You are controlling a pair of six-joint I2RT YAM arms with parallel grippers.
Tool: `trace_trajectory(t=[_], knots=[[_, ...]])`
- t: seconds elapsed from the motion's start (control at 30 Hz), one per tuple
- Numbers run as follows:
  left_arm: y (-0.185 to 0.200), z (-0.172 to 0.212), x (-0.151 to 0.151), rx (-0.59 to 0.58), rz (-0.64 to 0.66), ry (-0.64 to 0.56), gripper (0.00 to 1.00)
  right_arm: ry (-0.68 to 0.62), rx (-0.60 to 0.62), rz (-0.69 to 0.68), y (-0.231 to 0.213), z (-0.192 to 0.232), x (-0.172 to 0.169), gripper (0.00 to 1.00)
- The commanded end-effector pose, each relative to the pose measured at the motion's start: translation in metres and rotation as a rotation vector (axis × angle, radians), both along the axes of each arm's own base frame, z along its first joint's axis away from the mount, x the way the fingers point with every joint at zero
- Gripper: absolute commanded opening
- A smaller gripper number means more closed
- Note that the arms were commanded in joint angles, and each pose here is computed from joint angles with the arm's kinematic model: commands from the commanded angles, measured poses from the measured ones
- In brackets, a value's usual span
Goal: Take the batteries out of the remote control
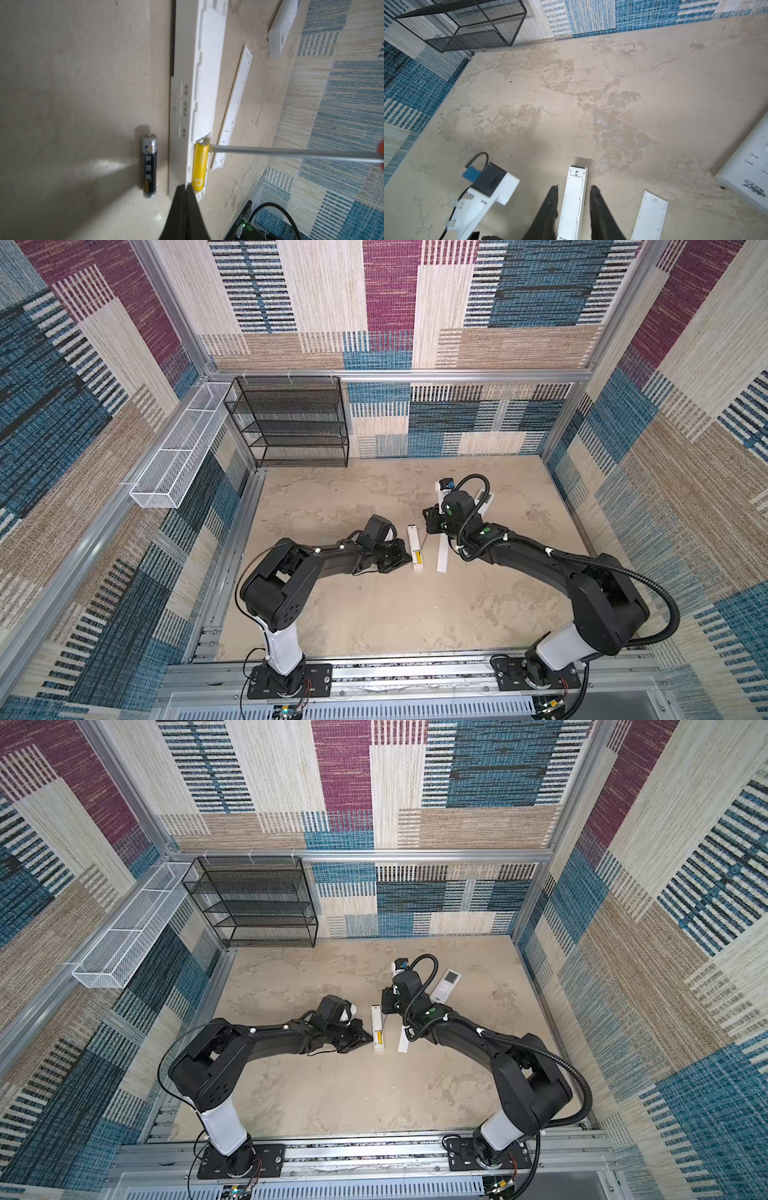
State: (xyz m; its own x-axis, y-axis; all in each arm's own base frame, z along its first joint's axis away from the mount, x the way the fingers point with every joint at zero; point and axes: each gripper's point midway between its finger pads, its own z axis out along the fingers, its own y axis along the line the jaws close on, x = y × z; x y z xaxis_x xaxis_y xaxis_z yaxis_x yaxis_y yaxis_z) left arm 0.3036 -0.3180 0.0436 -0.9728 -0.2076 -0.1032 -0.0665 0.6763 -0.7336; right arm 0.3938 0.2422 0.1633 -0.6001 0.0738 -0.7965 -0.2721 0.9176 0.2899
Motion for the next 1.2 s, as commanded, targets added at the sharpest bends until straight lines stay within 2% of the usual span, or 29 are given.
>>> trace_trajectory(t=[0.0, 0.57, 0.87, 1.17], knots=[[-0.004, 0.002, -0.005, -0.014, 0.002, 0.007, 0.06, -0.020, -0.011, 0.000, 0.002, 0.006, 0.003, 0.00], [-0.012, 0.002, -0.003, -0.032, 0.002, -0.001, 0.06, -0.074, -0.079, 0.004, 0.010, 0.029, 0.000, 0.00], [-0.013, 0.002, -0.001, -0.029, 0.001, -0.005, 0.06, -0.049, -0.043, 0.025, 0.011, 0.029, -0.020, 0.00], [-0.013, 0.003, -0.001, -0.024, -0.002, -0.007, 0.06, -0.035, -0.063, 0.018, 0.009, 0.018, -0.022, 0.00]])
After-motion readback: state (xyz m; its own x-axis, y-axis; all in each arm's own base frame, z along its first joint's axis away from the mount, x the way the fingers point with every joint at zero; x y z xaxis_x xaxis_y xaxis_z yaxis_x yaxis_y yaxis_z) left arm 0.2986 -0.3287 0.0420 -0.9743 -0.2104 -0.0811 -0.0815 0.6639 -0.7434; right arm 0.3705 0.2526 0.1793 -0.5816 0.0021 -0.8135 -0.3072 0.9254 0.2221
